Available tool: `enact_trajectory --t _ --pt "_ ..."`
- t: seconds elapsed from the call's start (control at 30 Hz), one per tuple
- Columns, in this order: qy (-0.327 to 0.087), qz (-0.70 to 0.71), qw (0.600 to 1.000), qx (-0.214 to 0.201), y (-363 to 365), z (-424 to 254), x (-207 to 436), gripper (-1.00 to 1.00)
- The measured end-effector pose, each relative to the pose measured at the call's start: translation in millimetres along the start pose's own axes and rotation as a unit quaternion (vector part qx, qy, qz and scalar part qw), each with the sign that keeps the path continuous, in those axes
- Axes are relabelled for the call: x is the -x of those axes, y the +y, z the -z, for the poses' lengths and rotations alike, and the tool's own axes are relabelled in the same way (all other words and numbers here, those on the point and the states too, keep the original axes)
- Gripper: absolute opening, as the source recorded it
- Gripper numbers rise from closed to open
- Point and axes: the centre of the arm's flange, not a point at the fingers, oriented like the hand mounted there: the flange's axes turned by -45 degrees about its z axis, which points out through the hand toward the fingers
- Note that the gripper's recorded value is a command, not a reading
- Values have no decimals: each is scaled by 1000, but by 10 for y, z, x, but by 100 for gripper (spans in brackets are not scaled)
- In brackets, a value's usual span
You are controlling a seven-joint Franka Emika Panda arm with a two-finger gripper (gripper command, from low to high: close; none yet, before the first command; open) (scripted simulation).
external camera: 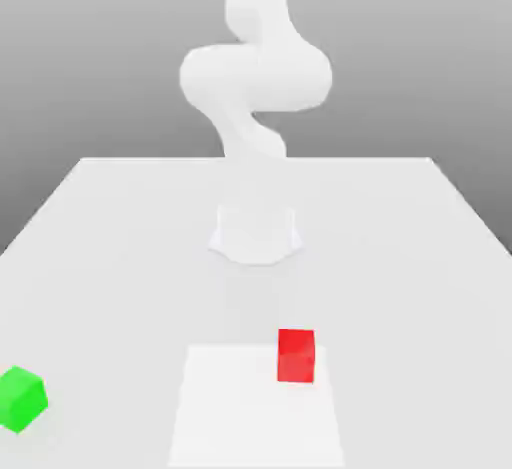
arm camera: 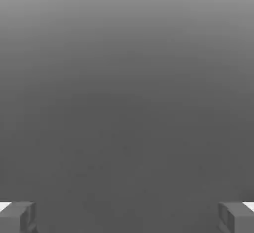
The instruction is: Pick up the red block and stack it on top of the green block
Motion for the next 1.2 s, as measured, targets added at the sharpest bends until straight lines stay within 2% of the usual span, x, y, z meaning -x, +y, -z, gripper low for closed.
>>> enact_trajectory --t 0.3,0.6,0.8,0.83,1.03,1.2 --pt "-167 -10 986 3 -260 -2024 1099 0" --pt "-341 -21 940 14 -397 -3233 3075 0" --pt "-352 -22 936 15 -395 -3643 3540 0" --pt "-352 -22 936 15 -393 -3691 3593 -100" --pt "-352 -22 936 15 -392 -3715 3619 -100" --pt "-352 -22 936 15 -401 -3483 3389 -100"
